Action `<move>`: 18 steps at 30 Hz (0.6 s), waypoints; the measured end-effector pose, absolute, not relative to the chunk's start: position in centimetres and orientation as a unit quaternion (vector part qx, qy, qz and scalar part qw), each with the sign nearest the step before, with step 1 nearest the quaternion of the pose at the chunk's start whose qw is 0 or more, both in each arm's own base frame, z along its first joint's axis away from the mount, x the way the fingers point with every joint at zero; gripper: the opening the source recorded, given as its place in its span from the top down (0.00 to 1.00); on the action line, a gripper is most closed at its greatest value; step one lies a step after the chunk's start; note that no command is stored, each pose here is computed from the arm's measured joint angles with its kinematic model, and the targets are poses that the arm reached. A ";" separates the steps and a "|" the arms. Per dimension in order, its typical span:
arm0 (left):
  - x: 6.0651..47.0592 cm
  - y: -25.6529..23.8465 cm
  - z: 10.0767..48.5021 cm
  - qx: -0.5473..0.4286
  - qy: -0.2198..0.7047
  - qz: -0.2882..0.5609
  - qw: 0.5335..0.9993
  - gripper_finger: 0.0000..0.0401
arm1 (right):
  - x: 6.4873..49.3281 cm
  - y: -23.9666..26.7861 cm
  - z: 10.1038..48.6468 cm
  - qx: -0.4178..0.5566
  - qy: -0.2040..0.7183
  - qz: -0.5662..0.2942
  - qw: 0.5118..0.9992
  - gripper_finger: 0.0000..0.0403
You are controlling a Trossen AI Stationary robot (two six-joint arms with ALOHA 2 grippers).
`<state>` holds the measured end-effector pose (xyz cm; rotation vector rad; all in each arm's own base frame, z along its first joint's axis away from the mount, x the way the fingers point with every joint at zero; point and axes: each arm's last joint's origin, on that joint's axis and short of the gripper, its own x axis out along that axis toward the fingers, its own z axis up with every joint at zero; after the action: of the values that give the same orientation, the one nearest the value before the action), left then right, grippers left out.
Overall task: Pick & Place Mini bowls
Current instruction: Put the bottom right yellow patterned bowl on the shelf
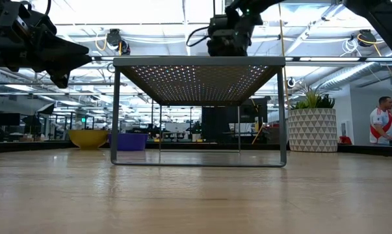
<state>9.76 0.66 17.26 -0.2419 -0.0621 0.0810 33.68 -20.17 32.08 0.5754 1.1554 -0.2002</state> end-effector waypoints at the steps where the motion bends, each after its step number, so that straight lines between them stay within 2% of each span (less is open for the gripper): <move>1: 9.8 0.7 17.3 -0.121 -0.031 0.041 0.991 0.72 | 33.7 -20.2 31.8 0.268 0.539 -0.092 0.793 1.00; 9: 9.8 0.7 17.3 -0.121 -0.031 0.041 0.991 0.72 | 33.6 -20.1 30.7 0.274 0.551 -0.090 0.783 0.99; 18: 9.8 0.7 17.3 -0.121 -0.031 0.040 0.991 0.72 | 34.1 -20.3 30.8 0.265 0.531 -0.092 0.799 0.95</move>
<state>9.76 0.66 17.26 -0.2422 -0.0619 0.0812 34.12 -20.32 30.81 0.5677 1.1403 -0.1966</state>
